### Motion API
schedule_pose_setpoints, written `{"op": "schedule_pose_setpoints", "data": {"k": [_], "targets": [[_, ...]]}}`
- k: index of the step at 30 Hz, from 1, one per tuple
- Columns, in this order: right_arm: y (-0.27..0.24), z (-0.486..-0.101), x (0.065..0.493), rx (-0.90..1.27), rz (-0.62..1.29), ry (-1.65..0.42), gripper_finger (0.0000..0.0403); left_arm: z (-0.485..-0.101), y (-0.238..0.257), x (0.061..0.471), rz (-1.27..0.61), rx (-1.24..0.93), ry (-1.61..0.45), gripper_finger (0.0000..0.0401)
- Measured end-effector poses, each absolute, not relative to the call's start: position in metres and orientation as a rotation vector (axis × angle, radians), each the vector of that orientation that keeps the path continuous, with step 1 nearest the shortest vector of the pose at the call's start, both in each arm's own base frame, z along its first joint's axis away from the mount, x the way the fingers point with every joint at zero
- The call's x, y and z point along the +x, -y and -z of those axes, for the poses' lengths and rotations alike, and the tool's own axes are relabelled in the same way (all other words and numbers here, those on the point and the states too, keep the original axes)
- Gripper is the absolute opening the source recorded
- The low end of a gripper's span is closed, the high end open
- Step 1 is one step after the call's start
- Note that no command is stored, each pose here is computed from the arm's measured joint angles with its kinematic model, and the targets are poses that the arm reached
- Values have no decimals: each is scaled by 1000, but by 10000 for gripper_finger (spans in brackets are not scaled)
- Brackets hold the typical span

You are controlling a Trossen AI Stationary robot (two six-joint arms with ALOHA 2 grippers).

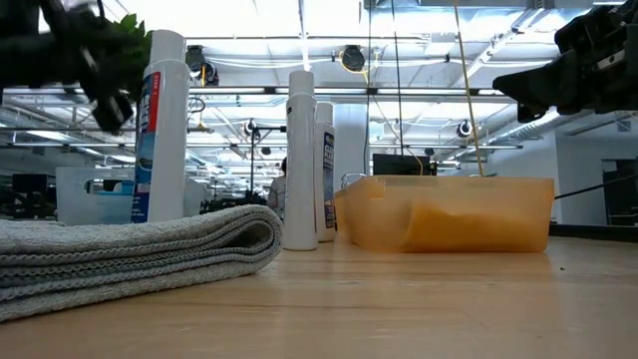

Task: Pick & Place Kitchen Items
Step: Put the gray microfiber cloth into the orange bin

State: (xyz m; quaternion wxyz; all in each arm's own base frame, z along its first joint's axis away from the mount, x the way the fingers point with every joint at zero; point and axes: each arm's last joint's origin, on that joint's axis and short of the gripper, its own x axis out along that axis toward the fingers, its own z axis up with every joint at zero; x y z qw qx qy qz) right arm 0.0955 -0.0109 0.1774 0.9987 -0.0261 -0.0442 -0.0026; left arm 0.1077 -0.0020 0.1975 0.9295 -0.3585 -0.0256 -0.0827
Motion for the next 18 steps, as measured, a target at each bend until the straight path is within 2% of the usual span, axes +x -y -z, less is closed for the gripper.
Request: {"op": "schedule_pose_setpoints", "data": {"k": [3,6,9,11,14,18], "targets": [[11,-177,95,-52,5,88,0,-220,4,106,237,-745,58,165],[11,-177,95,-52,5,88,0,-237,9,109,303,-748,-6,223],[11,-177,95,-52,5,88,0,-254,17,115,427,-750,-128,279],[11,-177,95,-52,5,88,0,-258,22,119,442,-760,-269,303],[11,-177,95,-52,5,88,0,-256,27,127,363,-720,-484,317],[11,-177,95,-52,5,88,0,-241,36,138,312,-720,-689,309]]}}
